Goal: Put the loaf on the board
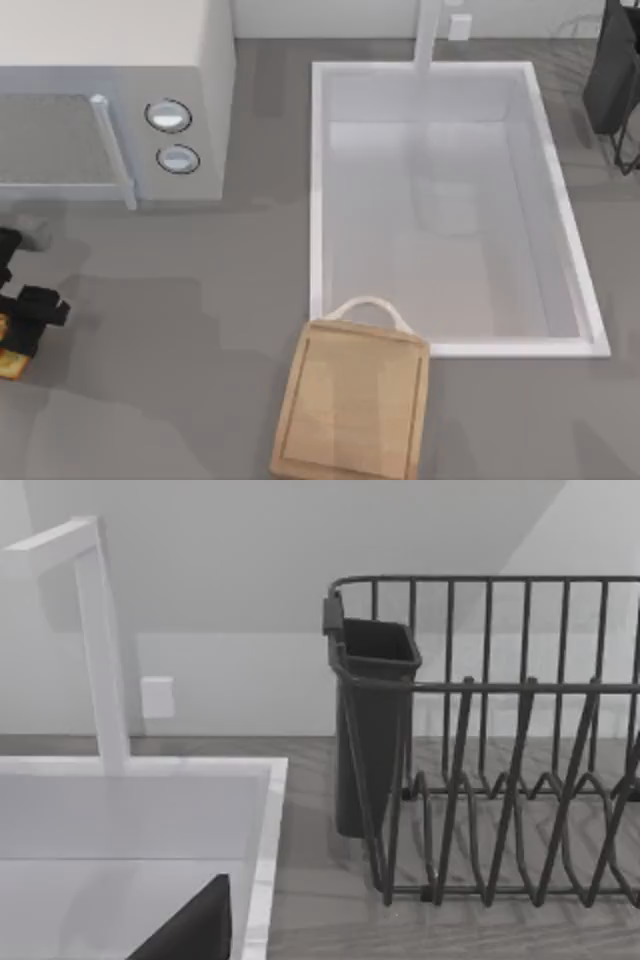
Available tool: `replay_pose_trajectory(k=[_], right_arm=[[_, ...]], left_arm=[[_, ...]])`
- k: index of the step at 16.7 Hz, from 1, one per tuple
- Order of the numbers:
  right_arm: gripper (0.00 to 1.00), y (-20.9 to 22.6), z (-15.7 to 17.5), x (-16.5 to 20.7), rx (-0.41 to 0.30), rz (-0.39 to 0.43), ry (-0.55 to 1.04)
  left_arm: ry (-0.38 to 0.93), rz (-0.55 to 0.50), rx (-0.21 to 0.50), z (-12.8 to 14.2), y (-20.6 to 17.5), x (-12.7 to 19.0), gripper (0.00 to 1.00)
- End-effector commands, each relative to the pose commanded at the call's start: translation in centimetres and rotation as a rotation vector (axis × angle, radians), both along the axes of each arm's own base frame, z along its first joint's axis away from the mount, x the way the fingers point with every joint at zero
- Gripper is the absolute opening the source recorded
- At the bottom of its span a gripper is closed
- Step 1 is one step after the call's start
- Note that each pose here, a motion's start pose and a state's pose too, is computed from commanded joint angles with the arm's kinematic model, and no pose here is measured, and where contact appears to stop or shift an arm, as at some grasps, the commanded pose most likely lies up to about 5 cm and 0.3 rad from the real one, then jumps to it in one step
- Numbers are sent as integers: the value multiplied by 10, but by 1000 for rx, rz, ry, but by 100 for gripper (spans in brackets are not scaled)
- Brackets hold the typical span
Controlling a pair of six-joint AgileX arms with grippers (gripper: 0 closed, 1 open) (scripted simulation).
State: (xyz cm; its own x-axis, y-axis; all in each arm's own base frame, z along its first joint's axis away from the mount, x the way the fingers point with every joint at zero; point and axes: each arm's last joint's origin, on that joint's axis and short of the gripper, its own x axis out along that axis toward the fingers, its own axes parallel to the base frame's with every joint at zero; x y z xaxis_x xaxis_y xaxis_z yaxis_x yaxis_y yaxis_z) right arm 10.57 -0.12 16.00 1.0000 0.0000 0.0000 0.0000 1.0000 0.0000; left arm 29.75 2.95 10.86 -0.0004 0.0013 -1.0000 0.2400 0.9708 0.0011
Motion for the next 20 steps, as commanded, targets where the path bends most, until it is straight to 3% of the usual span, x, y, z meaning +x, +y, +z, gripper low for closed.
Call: replay_pose_trajectory(k=[6,15,20], right_arm=[[100,0,0,0,0,0,0],[100,0,0,0,0,0,0],[100,0,0,0,0,0,0]], left_arm=[[-11,2,-4,8,0,2,0],[-5,-1,-5,99,-1,2,0],[-8,0,-4,103,0,1,0]])
